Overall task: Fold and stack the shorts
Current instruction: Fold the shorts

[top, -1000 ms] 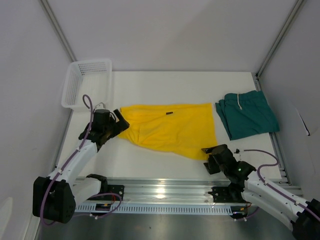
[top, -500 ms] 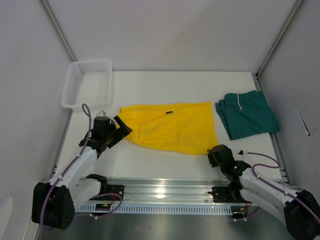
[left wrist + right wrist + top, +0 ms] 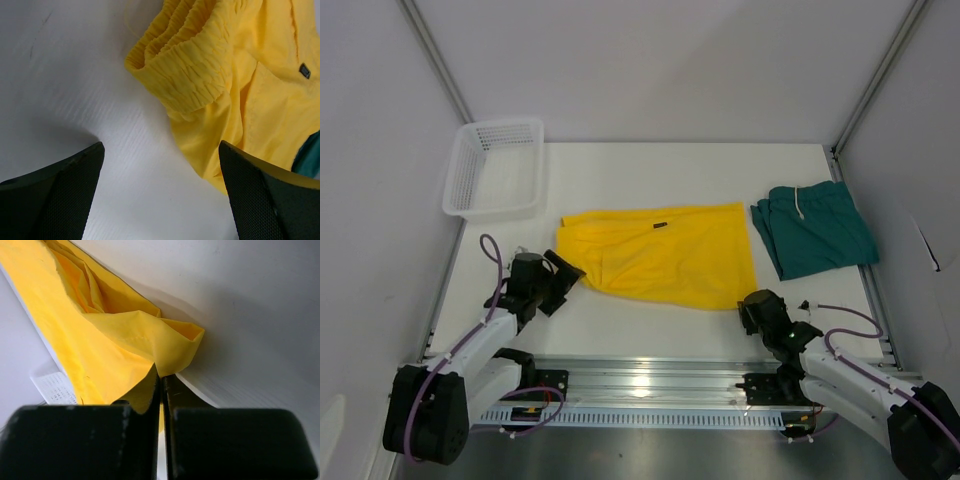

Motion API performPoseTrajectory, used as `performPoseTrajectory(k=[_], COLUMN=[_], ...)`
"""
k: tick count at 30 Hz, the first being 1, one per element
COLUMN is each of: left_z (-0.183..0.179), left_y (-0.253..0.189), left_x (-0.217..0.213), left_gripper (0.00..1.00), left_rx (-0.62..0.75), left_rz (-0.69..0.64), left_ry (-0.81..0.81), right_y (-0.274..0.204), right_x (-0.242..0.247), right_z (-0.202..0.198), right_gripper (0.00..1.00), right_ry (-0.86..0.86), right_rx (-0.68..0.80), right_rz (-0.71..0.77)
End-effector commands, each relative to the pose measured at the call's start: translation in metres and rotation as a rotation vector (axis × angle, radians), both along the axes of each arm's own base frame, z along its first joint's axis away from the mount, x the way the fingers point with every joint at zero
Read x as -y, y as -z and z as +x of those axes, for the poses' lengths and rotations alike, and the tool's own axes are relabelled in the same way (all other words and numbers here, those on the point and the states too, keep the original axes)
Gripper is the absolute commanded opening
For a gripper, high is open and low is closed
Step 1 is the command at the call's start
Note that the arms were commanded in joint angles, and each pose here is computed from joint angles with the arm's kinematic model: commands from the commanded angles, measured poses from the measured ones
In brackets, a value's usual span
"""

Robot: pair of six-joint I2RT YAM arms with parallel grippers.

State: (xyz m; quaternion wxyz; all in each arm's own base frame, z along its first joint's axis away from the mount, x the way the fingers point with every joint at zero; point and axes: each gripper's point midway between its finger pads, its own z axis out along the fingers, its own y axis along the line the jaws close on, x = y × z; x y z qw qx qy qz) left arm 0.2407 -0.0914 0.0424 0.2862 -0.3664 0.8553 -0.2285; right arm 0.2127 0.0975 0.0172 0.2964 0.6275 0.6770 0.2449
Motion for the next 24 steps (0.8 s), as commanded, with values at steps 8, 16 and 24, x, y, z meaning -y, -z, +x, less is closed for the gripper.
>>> performPoseTrajectory(k=[8, 16, 24], left_z=[0.028, 0.027, 0.04], left_y=[-0.005, -0.004, -0.008], left_x=[-0.013, -0.033, -0.031], left_gripper=[0.99, 0.89, 0.81], left_rx=[0.098, 0.1, 0.117], left_rz=[-0.113, -0.124, -0.198], left_ry=[-0.259, -0.399, -0.462], right_y=[-0.002, -0.004, -0.005], right_x=[0.012, 0.015, 0.016], right_z=[0.003, 0.002, 0.002], right_gripper=[0.0, 0.0, 0.0], right_ry=[0.039, 0.046, 0.049], right_rx=[0.016, 0.021, 0.025], right_rz=[-0.046, -0.054, -0.056])
